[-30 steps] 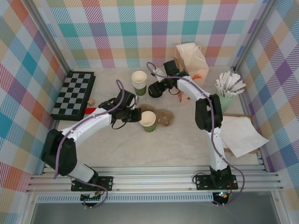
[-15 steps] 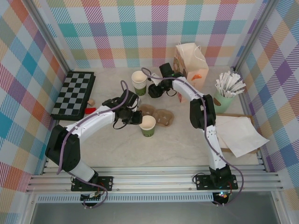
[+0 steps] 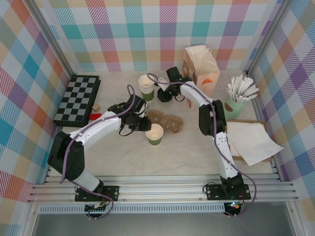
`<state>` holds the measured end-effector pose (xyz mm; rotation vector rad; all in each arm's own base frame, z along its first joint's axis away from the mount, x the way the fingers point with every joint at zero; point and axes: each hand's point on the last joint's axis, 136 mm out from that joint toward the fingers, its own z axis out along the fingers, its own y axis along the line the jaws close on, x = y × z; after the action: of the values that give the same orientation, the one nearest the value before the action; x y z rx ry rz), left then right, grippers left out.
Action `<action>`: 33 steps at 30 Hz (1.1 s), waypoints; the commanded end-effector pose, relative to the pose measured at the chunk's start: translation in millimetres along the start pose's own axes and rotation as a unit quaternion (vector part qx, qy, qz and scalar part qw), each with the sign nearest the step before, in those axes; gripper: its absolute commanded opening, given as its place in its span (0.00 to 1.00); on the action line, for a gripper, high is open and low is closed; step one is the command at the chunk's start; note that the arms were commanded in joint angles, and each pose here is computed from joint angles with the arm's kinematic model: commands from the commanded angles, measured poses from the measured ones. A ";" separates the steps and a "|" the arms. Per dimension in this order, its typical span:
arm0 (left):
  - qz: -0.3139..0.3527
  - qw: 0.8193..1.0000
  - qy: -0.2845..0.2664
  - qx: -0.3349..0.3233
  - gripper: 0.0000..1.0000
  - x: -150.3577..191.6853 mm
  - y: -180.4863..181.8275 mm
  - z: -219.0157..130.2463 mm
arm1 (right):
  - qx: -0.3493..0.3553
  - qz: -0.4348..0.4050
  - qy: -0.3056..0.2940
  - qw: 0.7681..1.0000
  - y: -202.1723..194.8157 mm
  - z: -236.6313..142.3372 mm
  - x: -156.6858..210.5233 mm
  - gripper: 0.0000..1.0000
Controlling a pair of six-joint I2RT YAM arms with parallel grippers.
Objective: Pack the takeout coffee
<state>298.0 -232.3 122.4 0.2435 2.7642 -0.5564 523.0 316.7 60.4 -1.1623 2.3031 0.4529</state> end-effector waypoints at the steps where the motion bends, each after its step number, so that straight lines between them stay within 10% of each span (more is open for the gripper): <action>1: 0.009 1.000 -0.005 0.013 0.24 -1.2 -10.3 -7.6 | -0.001 -0.013 -0.002 1.000 2.8 0.5 -4.6 0.22; 33: 0.017 0.999 -0.013 0.026 0.31 -2.4 -15.1 -12.2 | 0.009 0.020 -0.009 1.000 8.9 -38.1 -12.2 0.09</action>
<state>296.5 -235.2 123.3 0.2510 2.7648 -0.5824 519.2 308.2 82.3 -1.1150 2.3151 0.4133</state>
